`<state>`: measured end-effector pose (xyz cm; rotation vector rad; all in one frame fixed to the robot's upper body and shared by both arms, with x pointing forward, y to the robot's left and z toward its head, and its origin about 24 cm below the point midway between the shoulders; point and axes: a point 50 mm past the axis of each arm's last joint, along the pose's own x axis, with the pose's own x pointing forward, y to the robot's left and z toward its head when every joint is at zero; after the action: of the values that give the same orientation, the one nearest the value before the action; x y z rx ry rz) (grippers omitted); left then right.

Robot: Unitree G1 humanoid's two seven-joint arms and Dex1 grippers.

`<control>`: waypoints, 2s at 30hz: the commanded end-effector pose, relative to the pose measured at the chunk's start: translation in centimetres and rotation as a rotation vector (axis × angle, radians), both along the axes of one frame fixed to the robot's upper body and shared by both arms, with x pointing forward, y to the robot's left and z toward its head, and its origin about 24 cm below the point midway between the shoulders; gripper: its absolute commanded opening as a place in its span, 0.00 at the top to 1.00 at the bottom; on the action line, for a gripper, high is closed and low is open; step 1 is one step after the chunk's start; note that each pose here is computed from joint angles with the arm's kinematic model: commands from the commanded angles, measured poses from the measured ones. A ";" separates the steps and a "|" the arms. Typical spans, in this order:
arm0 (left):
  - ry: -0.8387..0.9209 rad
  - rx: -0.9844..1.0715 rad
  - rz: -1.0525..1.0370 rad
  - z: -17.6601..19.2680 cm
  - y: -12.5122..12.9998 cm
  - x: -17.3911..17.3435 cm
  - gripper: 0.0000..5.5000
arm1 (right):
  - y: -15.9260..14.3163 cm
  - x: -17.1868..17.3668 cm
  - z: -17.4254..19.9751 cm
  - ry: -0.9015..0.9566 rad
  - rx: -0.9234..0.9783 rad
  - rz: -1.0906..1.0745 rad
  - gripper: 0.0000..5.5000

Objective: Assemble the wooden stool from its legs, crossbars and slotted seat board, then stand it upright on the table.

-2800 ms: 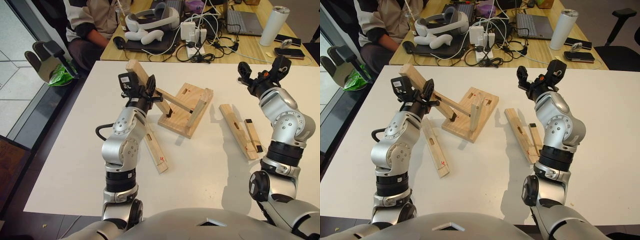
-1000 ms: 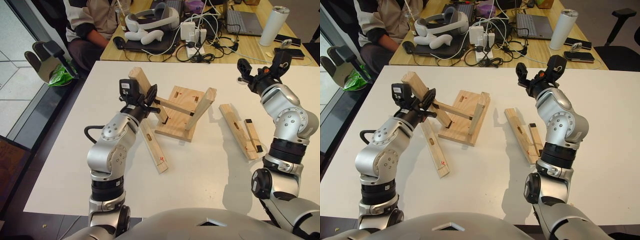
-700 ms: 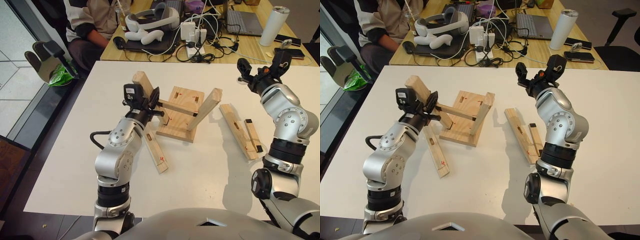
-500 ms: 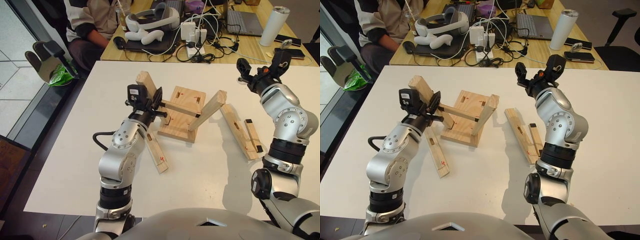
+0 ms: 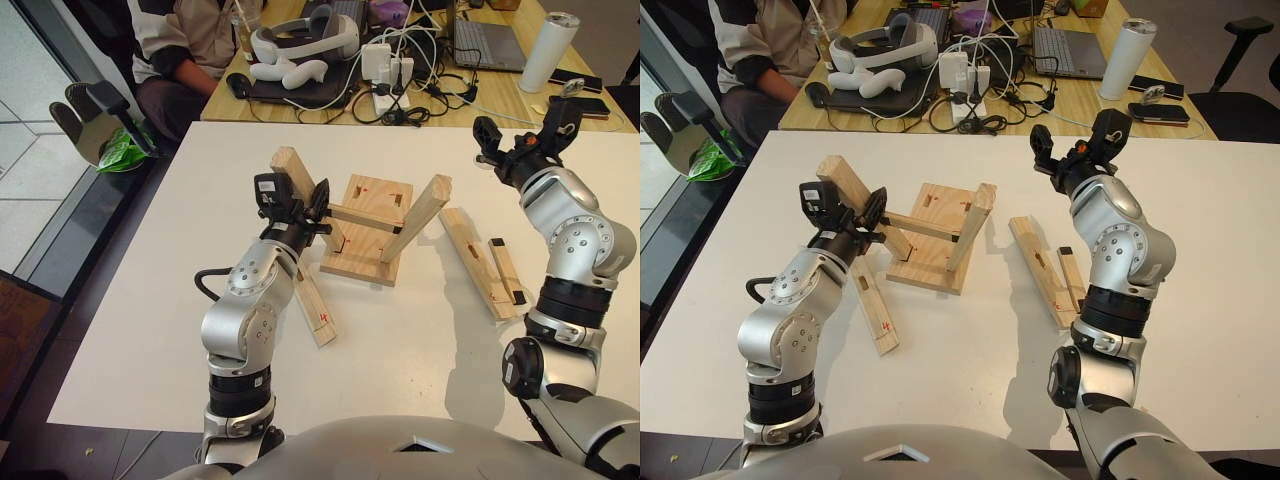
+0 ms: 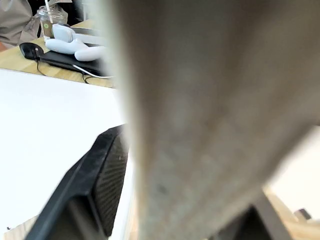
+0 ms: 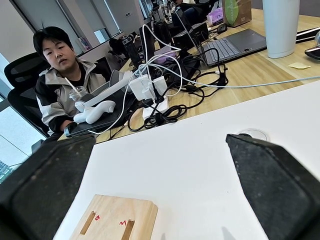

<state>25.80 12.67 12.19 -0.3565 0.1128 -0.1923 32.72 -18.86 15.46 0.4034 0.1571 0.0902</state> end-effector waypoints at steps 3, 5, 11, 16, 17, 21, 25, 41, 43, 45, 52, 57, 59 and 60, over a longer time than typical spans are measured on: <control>-0.009 -0.251 0.041 2.3 0.1 0.6 0.64 | 0.0 0.0 0.0 0.002 -0.003 -0.003 0.12; 0.009 -0.202 0.021 2.0 0.0 0.4 0.64 | 0.0 0.0 0.0 0.001 -0.004 -0.003 0.12; 0.051 0.084 -0.153 -0.7 -1.5 -1.2 0.64 | 0.0 0.0 0.1 0.000 -0.006 -0.001 0.12; 0.201 0.454 -0.220 -5.0 -0.4 -2.0 0.64 | 0.0 0.0 0.1 0.001 -0.009 0.003 0.12; 0.207 0.464 -0.220 -5.1 -0.5 -2.0 0.64 | 0.0 0.0 0.1 0.001 -0.010 0.004 0.12; 0.190 0.405 -0.167 -4.5 -0.8 -1.7 0.64 | 0.2 0.1 0.3 -0.004 -0.018 0.016 0.12; 0.102 0.235 -0.073 -2.2 -0.5 -0.6 0.64 | 0.3 0.2 0.3 -0.008 -0.021 0.016 0.12; -0.130 -0.062 -0.108 3.2 -0.2 -0.6 0.49 | 3.0 -1.6 5.9 -0.412 0.144 0.295 0.02; -0.135 -0.078 -0.131 3.3 -0.2 -0.7 0.44 | 3.6 -2.6 8.1 -0.518 0.238 0.405 0.02; -0.151 -0.097 -0.138 3.7 0.0 -0.8 0.44 | 4.2 -3.9 10.0 -0.603 0.345 0.541 0.02; -0.312 -0.237 -0.131 7.3 2.5 -1.1 0.44 | 5.5 -10.2 10.9 -0.579 0.571 1.101 0.02; -0.377 -0.323 -0.028 8.9 5.9 -0.7 0.44 | 4.8 -11.9 8.0 -0.352 0.589 1.238 0.02; -0.389 -0.338 0.025 9.2 7.2 -0.5 0.44 | 4.6 -12.4 6.4 -0.255 0.577 1.255 0.02; -0.393 -0.339 0.049 9.3 7.8 -0.4 0.44 | 4.5 -12.6 5.6 -0.209 0.575 1.263 0.02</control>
<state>25.11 19.57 21.07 -0.6446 -0.3045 -0.2634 20.63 -14.27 22.20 0.8248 0.0723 1.4278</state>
